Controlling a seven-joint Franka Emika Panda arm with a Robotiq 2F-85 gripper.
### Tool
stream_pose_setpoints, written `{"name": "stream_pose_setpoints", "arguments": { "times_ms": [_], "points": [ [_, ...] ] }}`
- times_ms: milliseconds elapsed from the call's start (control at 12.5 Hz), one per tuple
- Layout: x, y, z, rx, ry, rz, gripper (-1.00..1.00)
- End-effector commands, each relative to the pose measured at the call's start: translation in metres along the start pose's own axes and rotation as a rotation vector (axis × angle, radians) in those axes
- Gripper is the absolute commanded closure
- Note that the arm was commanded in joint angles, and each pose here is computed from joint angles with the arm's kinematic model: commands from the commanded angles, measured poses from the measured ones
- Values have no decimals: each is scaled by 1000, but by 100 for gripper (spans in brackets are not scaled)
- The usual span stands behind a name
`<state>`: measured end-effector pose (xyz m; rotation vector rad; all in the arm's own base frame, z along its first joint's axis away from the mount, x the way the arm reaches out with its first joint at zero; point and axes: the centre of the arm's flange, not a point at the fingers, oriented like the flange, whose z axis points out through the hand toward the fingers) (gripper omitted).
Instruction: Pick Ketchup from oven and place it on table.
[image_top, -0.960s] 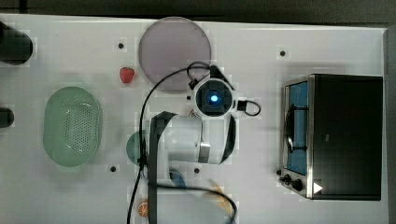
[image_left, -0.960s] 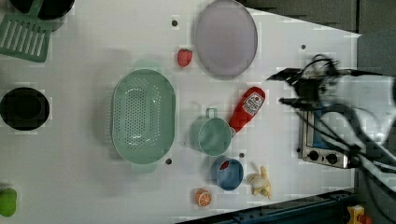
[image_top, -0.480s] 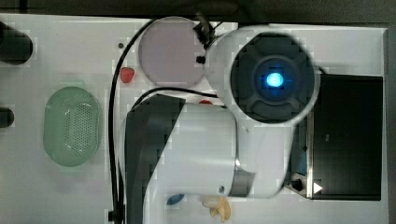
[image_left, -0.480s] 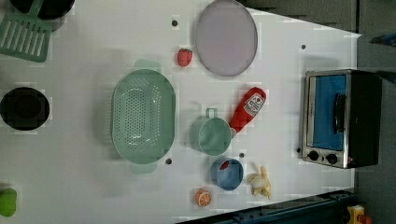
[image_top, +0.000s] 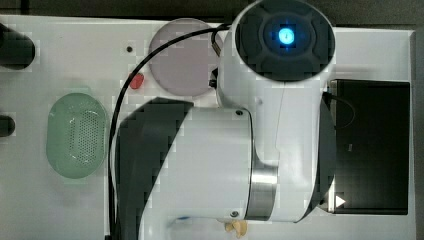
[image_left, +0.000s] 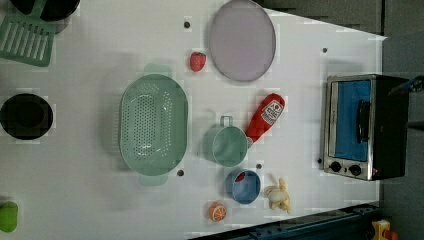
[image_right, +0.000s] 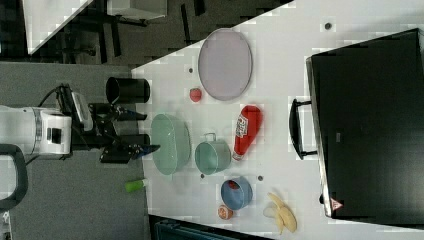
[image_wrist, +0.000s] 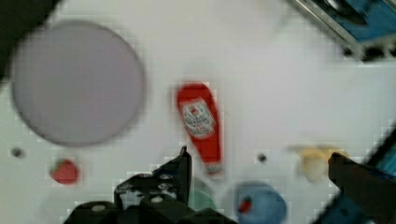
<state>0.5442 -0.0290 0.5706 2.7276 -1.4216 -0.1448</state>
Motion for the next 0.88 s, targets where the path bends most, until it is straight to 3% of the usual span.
{"name": "stream_pose_setpoints", "arguments": {
  "times_ms": [80, 880],
  "points": [
    [-3, -1, -35, 60, 48, 53, -100],
    [-1, -5, -26, 50, 43, 53, -100]
  ]
}}
